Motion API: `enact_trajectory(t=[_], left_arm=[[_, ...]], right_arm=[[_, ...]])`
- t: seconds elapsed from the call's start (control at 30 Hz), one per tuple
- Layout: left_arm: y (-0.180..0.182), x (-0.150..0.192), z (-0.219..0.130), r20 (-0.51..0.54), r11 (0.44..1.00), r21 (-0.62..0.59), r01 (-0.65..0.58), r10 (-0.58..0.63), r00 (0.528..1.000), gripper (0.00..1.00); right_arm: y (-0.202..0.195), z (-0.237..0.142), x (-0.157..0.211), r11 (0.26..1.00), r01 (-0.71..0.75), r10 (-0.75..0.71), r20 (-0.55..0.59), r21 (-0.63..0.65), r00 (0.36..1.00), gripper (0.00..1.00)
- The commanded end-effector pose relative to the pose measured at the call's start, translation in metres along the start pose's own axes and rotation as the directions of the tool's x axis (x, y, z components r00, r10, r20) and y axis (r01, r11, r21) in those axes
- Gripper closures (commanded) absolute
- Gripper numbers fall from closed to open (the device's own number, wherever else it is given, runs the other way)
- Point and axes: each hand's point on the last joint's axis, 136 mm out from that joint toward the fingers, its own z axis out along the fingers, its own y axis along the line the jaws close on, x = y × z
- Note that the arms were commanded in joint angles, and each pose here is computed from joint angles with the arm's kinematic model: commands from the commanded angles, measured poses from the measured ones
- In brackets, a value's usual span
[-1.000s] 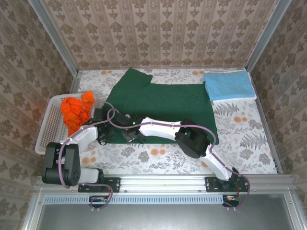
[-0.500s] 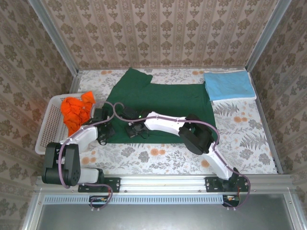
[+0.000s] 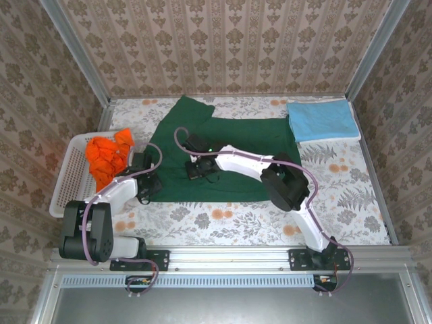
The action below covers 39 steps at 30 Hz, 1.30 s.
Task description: Fold and stack the t-shirts
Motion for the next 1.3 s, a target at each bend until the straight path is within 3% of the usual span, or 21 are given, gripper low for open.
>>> enact_trajectory(t=[0.0,0.77,0.83,1.03,1.27], left_arm=[[0.005,0.001,0.000,0.000,1.000,-0.011,0.000,0.000,1.000,0.97],[0.005,0.002,0.001,-0.003,1.000,-0.012,-0.004,0.003,1.000,0.97],[0.005,0.002,0.001,-0.002,1.000,-0.011,-0.003,0.003,1.000,0.97],[0.005,0.002,0.000,0.000,1.000,-0.010,-0.005,0.005,1.000,0.97],[0.009,-0.002,-0.005,0.027,1.000,-0.028,-0.004,0.005,1.000,0.96]], right_arm=[[-0.001,-0.018,-0.011,0.998,-0.035,0.036,0.023,-0.047,0.999,1.00],[-0.078,-0.010,-0.053,0.975,-0.217,0.217,0.018,-0.038,0.976,0.96],[-0.084,-0.012,-0.053,0.973,-0.228,0.228,0.013,-0.029,0.974,0.88],[-0.120,-0.020,-0.041,0.944,-0.320,0.319,0.019,0.077,0.947,0.49],[-0.150,-0.089,-0.044,0.905,-0.420,0.405,0.176,0.062,0.897,0.45]])
